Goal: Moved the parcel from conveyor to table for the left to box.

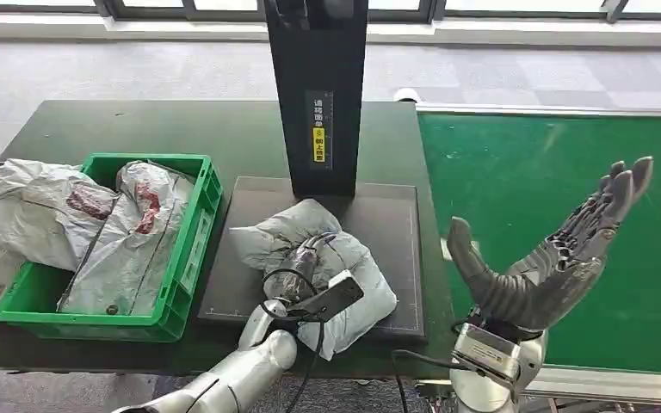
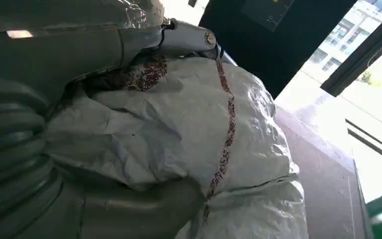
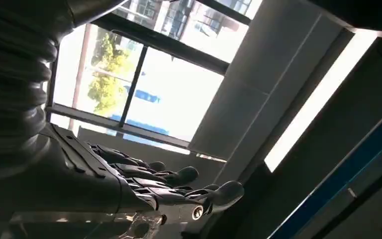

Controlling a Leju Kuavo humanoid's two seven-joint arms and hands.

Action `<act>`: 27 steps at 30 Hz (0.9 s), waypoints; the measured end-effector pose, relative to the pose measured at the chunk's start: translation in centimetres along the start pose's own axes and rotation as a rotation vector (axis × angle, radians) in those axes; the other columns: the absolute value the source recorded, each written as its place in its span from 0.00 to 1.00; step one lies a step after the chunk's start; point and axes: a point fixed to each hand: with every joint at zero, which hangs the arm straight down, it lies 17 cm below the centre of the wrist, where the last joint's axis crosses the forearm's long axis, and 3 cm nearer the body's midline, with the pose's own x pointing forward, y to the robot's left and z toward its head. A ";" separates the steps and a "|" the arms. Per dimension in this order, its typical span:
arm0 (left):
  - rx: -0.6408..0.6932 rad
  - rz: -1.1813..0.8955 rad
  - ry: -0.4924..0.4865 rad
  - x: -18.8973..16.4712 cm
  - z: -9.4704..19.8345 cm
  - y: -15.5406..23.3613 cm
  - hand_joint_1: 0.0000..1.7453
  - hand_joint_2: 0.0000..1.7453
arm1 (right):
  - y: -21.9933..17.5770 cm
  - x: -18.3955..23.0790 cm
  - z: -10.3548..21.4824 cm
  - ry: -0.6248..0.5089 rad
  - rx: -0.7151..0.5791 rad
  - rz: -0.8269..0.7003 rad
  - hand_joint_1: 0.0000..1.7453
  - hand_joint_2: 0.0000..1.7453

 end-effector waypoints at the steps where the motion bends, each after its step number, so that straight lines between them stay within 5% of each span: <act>1: -0.001 -0.013 -0.003 0.0 0.0 0.0 1.00 1.00 | -0.1 -0.1 0.0 0.002 -0.001 0.001 0.00 1.00; 14: 0.045 -0.143 -0.037 0.5 -0.3 0.9 1.00 1.00 | -0.4 -0.6 0.2 0.013 -0.002 0.012 0.00 1.00; 23: 0.103 -0.319 -0.215 3.8 0.1 2.1 1.00 1.00 | -0.4 -0.7 0.2 0.015 -0.003 0.014 0.00 1.00; 27: 0.219 -0.350 -0.305 5.7 -0.1 5.9 1.00 1.00 | -0.4 -0.7 0.4 0.017 0.001 0.016 0.00 1.00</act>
